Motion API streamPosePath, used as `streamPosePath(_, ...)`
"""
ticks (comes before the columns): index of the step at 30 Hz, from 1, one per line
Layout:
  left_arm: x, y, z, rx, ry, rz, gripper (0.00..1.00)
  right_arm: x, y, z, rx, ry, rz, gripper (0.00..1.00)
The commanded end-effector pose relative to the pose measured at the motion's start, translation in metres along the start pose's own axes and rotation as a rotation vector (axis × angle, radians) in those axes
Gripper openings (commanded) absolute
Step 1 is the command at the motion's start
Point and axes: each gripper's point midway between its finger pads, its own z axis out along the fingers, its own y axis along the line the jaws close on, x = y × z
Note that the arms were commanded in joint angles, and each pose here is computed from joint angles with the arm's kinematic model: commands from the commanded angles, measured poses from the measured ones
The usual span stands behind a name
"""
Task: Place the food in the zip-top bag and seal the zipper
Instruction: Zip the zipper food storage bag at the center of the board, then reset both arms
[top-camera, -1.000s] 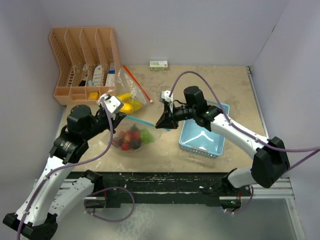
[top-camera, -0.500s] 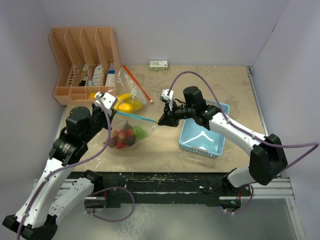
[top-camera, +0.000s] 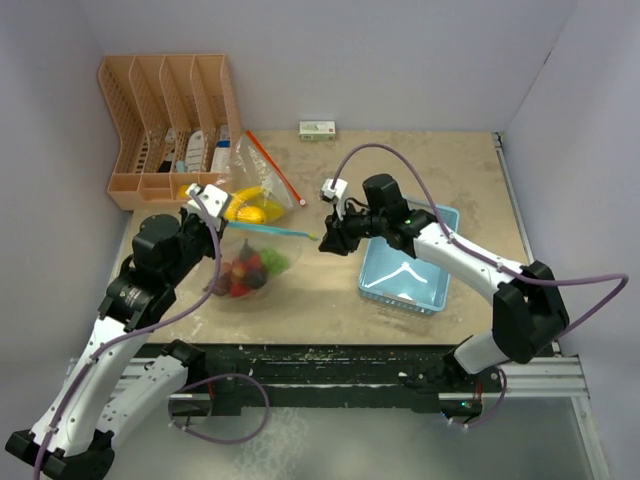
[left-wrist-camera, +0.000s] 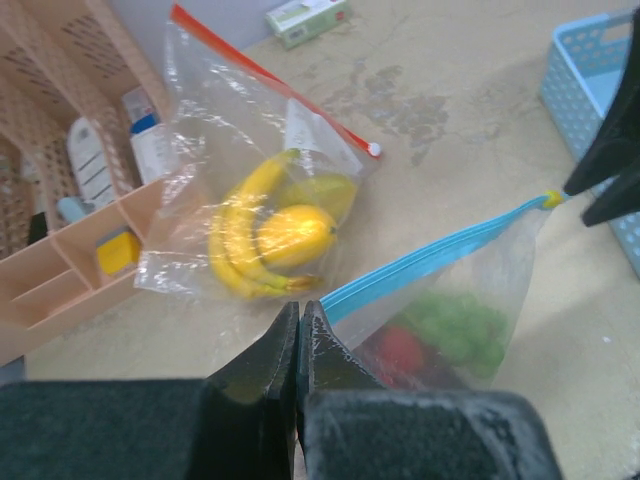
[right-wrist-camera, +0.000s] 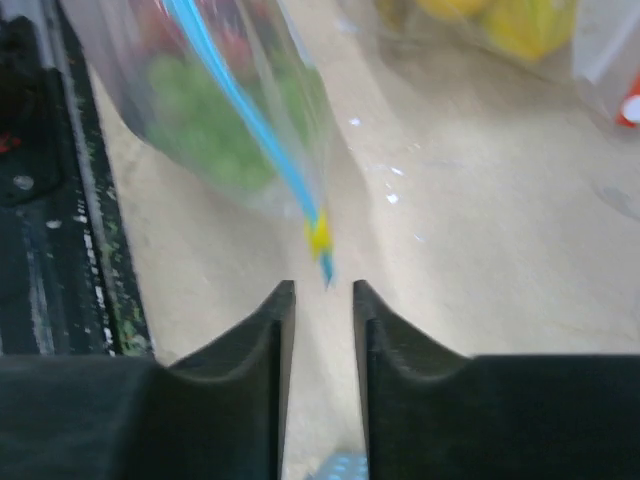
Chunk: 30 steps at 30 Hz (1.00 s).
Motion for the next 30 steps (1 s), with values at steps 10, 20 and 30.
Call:
streamPosePath(10,-0.055,0.021,0.022,-0.095,-0.150,-0.094,0.73,-0.070,-0.028,-0.053,0.315,-0.206,0.226,0.87)
streamPosePath(20,-0.070,0.007,0.011,-0.011,-0.184,-0.122,0.99,-0.064,-0.041,-0.060,0.418,-0.217,0.317,0.91)
streamPosePath(30,-0.056,0.002,0.007,0.002,-0.143,-0.152,0.99,-0.060,-0.041,-0.072,0.467,-0.230,0.349,0.90)
